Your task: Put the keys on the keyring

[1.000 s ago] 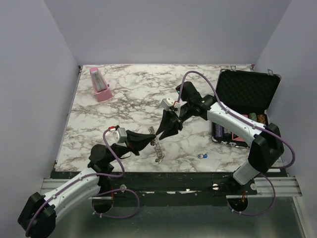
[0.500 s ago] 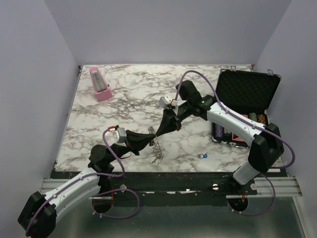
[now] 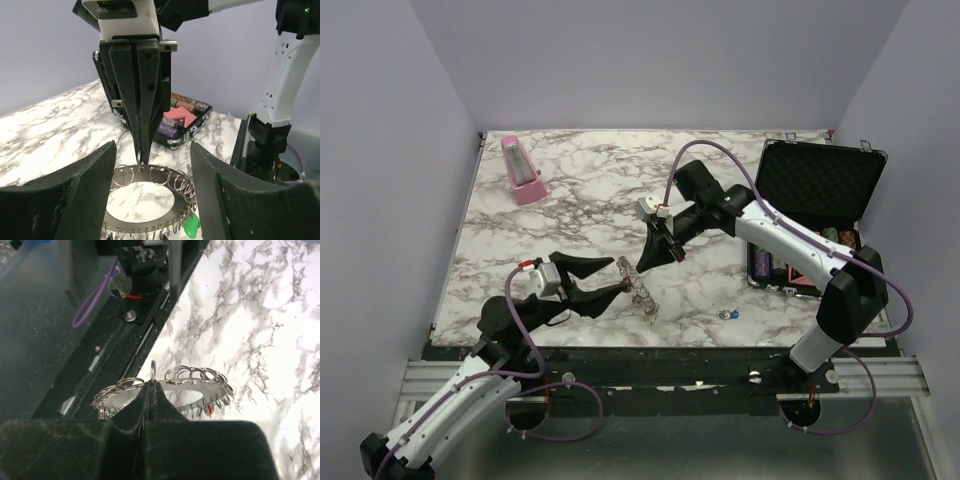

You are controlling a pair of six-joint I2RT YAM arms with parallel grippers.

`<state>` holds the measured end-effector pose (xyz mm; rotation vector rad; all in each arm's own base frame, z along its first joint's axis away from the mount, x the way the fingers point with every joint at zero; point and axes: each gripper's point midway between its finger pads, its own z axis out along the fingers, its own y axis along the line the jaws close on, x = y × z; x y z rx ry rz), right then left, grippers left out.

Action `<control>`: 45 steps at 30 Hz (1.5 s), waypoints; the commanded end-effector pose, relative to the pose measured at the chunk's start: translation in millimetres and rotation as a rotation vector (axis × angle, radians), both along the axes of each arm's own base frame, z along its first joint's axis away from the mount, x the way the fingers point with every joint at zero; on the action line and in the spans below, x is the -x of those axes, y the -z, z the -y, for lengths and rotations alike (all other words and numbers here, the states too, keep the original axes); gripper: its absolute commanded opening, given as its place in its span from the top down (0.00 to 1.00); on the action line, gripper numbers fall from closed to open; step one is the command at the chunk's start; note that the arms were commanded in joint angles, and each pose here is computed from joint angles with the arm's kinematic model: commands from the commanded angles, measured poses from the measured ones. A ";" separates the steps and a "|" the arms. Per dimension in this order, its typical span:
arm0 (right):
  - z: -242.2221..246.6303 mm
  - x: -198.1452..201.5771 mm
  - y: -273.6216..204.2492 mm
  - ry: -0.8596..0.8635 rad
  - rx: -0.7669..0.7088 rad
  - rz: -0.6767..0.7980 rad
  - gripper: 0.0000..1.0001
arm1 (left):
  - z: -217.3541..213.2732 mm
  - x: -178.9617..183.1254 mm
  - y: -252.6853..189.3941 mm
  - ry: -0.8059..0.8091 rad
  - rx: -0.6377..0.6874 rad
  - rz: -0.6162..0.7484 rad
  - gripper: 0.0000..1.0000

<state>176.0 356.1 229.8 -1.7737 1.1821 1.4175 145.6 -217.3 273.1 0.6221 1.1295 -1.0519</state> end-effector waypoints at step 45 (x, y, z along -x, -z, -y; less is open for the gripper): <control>12.7 -11.4 5.0 0.029 0.179 0.071 0.99 | 49.9 -40.2 37.5 0.140 -0.461 -0.142 1.00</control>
